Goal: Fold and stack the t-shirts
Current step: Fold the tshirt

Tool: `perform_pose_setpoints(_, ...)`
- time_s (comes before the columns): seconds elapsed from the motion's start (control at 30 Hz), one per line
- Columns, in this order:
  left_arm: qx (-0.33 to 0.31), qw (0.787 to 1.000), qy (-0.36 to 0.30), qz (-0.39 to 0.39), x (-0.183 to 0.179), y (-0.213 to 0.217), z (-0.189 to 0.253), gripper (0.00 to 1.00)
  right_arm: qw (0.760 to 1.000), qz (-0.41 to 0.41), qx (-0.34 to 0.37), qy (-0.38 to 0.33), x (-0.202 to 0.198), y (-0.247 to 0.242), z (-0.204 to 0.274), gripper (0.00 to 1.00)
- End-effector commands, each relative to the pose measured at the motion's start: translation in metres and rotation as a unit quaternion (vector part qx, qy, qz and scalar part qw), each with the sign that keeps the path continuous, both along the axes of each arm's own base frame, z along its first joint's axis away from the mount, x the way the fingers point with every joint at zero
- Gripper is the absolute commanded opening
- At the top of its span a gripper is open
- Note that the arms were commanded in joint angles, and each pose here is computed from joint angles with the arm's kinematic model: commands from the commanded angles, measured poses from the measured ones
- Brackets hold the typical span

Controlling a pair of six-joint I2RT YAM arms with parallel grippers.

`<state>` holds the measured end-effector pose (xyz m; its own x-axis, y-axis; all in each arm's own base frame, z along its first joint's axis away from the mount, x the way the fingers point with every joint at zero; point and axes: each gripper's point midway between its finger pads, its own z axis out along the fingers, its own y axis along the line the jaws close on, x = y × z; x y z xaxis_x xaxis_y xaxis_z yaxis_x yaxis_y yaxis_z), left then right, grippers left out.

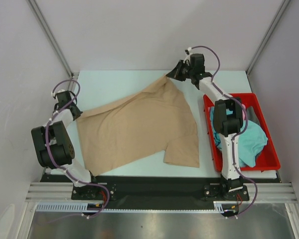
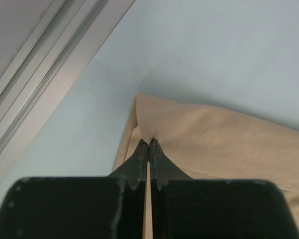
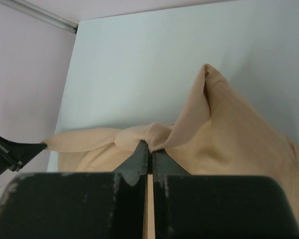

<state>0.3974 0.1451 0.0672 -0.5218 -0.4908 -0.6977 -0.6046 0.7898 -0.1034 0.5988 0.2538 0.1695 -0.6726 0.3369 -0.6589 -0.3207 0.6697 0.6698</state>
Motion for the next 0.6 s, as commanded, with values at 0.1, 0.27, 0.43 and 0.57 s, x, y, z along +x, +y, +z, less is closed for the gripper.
perform_pose_setpoints(0.1,-0.006,1.0,0.012,0.006,-0.027,-0.003,0.021,0.0,1.0,-0.025,-0.014,-0.011,-0.036,-0.026,0.067,0.0)
perform_pose_setpoints(0.27,-0.031,0.998,0.055,0.005,-0.048,-0.012,0.005,0.0,0.997,-0.047,-0.041,0.039,-0.058,-0.044,0.053,0.0)
perform_pose_setpoints(0.43,-0.04,0.995,0.086,0.01,-0.066,-0.017,-0.006,0.0,0.992,-0.04,-0.06,0.101,-0.079,-0.052,0.031,0.0)
perform_pose_setpoints(0.57,-0.055,0.992,0.116,0.014,-0.078,-0.022,-0.017,0.0,0.989,-0.038,-0.067,0.129,-0.095,-0.054,0.013,0.04)
